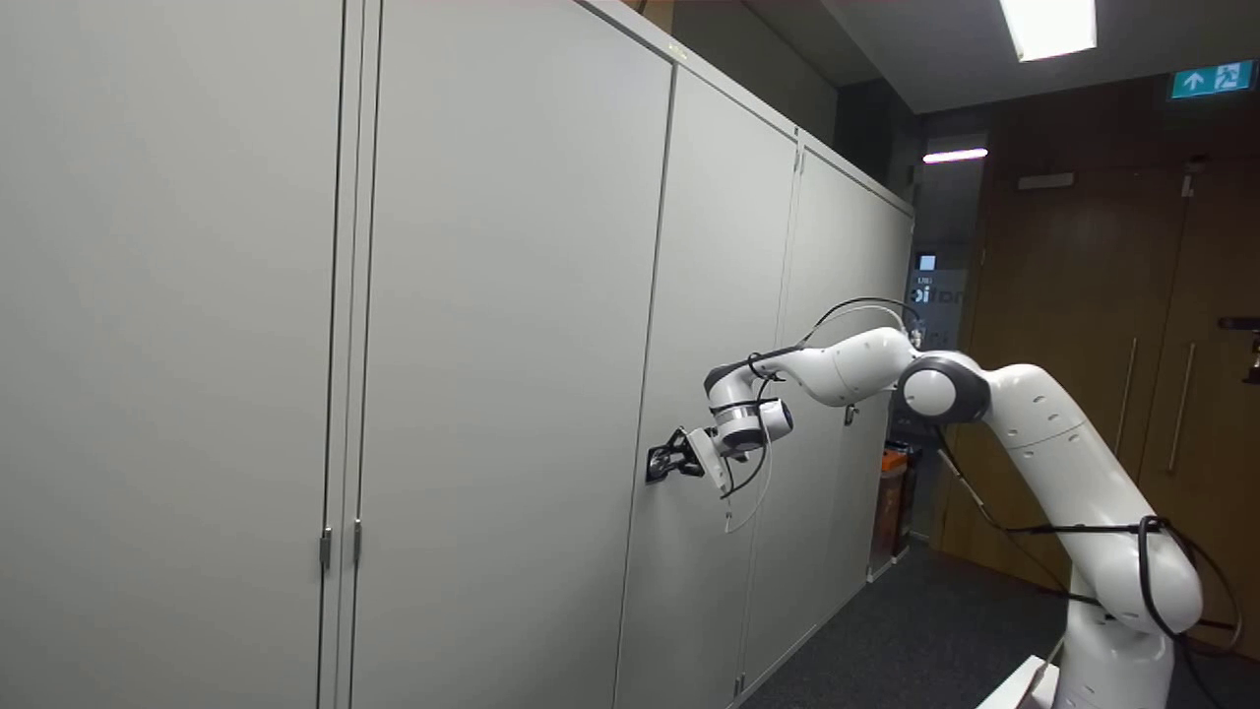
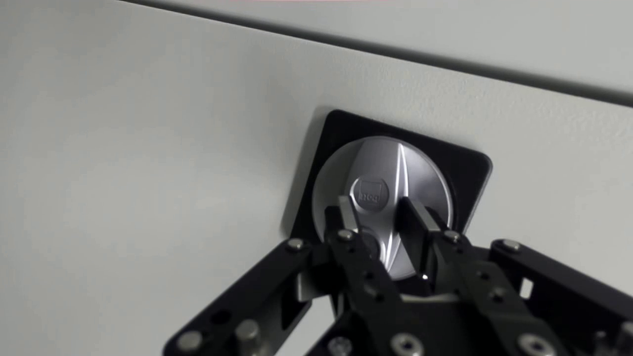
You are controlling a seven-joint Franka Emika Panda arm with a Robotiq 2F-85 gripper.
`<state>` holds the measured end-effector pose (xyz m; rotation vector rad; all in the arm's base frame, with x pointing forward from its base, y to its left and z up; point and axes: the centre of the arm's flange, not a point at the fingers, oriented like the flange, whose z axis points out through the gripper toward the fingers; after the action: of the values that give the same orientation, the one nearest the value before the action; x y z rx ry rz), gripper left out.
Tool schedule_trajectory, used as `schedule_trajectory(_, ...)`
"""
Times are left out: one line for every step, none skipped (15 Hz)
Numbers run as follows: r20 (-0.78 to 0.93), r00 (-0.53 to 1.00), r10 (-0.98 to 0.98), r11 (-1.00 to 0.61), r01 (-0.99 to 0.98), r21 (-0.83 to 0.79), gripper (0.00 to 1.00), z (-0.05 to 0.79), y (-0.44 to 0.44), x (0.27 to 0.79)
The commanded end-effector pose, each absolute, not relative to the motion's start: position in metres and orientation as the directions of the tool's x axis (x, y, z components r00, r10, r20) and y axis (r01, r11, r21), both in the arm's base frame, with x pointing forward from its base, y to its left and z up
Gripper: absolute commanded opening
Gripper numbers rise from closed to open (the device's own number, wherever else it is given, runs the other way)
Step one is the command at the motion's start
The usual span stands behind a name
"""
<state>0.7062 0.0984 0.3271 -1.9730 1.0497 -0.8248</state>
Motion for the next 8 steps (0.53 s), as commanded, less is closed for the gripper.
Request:
schedule_trajectory(0.169, 0.478, -0.862, -0.385, -0.401, -0.831, 0.07, 0.323, 0.0776, 0.6925)
schedule_trajectory(0.165, 0.482, -0.861, -0.384, -0.4, -0.832, 0.07, 0.323, 0.0765, 0.6914)
schedule_trajectory(0.162, 0.486, -0.859, -0.383, -0.398, -0.833, 0.07, 0.3234, 0.0756, 0.69)
schedule_trajectory(0.16, 0.49, -0.857, -0.382, -0.397, -0.834, 0.07, 0.3237, 0.0749, 0.689)
schedule_trajectory(0.156, 0.494, -0.855, -0.381, -0.396, -0.835, 0.07, 0.3238, 0.0742, 0.6886)
schedule_trajectory(0.154, 0.497, -0.854, -0.381, -0.395, -0.836, 0.07, 0.3239, 0.0738, 0.6881)
schedule_trajectory(0.153, 0.5, -0.852, -0.381, -0.394, -0.836, 0.07, 0.3241, 0.0737, 0.6872)
schedule_trajectory(0.153, 0.503, -0.851, -0.382, -0.392, -0.837, 0.07, 0.3244, 0.0737, 0.6862)
